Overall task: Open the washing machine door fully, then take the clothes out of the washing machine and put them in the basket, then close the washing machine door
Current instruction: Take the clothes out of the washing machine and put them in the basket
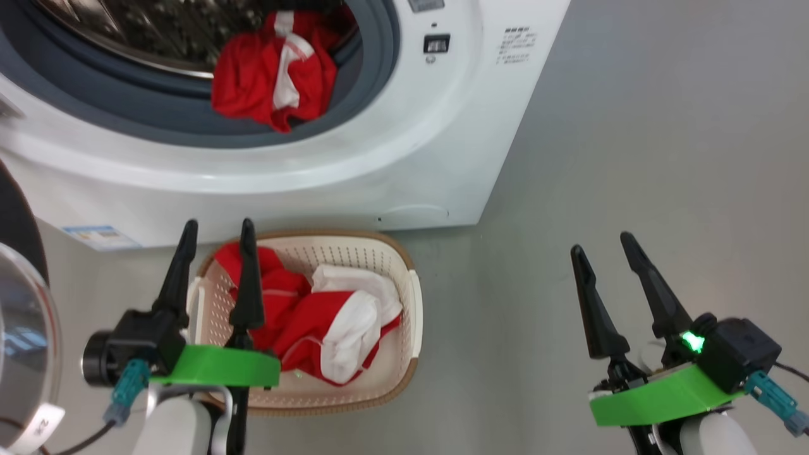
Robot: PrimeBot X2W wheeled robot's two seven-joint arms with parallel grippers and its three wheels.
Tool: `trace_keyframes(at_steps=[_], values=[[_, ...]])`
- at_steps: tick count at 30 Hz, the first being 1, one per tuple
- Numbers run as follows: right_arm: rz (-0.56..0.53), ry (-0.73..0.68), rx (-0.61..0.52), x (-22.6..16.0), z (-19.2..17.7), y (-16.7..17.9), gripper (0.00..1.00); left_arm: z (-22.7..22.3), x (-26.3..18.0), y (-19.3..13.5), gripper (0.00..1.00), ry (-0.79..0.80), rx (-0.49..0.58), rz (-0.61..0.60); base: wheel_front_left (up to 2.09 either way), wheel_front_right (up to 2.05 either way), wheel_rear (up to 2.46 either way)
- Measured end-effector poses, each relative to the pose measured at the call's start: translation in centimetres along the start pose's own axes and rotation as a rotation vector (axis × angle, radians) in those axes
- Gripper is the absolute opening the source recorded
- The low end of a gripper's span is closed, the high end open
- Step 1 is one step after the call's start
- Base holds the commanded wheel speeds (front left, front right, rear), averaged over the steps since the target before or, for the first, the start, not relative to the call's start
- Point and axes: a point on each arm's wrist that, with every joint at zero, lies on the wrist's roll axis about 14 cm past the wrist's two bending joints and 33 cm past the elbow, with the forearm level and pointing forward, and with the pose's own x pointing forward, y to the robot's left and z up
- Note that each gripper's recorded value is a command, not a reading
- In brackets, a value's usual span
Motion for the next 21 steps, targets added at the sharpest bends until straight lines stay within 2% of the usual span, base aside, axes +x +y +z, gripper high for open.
trace_keyframes(at_steps=[21], values=[[-0.049, -0.099, -0.013, -5.7, 4.8, -0.3, 1.00, 6.8, -6.9, 2.0, 1.00, -0.123, 0.081, 0.116, 0.00, 0.00, 0.00]])
